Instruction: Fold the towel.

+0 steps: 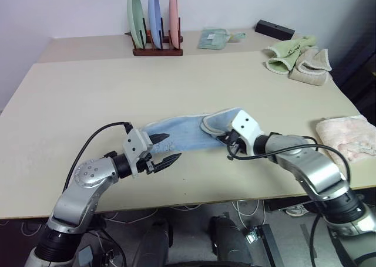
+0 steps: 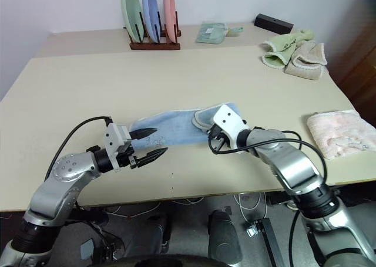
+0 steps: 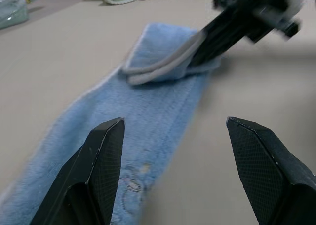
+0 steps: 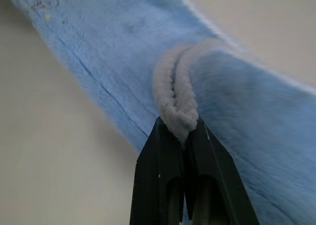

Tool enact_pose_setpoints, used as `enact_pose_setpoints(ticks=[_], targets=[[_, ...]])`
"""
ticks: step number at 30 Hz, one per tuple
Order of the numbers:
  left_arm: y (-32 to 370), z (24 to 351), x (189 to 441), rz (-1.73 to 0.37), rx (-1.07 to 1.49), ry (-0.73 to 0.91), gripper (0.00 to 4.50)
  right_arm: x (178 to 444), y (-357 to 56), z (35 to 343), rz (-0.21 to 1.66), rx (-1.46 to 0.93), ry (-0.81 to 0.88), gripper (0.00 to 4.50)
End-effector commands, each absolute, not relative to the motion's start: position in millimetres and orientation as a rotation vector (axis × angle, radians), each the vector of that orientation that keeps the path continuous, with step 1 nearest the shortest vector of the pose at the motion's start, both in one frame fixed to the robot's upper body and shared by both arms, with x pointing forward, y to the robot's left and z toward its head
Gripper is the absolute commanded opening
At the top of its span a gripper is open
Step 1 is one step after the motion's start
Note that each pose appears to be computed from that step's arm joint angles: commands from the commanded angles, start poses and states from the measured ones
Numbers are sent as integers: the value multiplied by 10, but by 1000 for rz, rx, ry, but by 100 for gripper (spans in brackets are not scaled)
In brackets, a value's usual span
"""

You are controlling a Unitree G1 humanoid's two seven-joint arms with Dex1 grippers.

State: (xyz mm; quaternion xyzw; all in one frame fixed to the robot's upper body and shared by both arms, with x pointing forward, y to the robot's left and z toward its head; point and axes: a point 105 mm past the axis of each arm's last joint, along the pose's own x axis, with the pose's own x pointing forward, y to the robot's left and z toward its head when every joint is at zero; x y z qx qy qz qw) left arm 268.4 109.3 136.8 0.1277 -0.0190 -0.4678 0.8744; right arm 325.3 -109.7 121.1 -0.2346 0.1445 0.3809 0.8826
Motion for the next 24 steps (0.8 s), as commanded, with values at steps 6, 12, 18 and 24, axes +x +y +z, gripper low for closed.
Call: enact_pose_setpoints(ticks=[6, 12, 18, 24], targets=[[1078, 1374, 2604, -972, 268, -58, 337, 3336, -1005, 1367, 776, -502, 207, 3], [1104, 1337, 2612, -971, 271, -51, 337, 3080, -1034, 1461, 910, -489, 191, 182], [1159, 1302, 2604, -951, 260, -35, 337, 2878, -1253, 1742, 983, -477, 115, 380], [1169, 1295, 2608, -917, 239, -29, 337, 3346, -1449, 1884, 765, -374, 52, 180]])
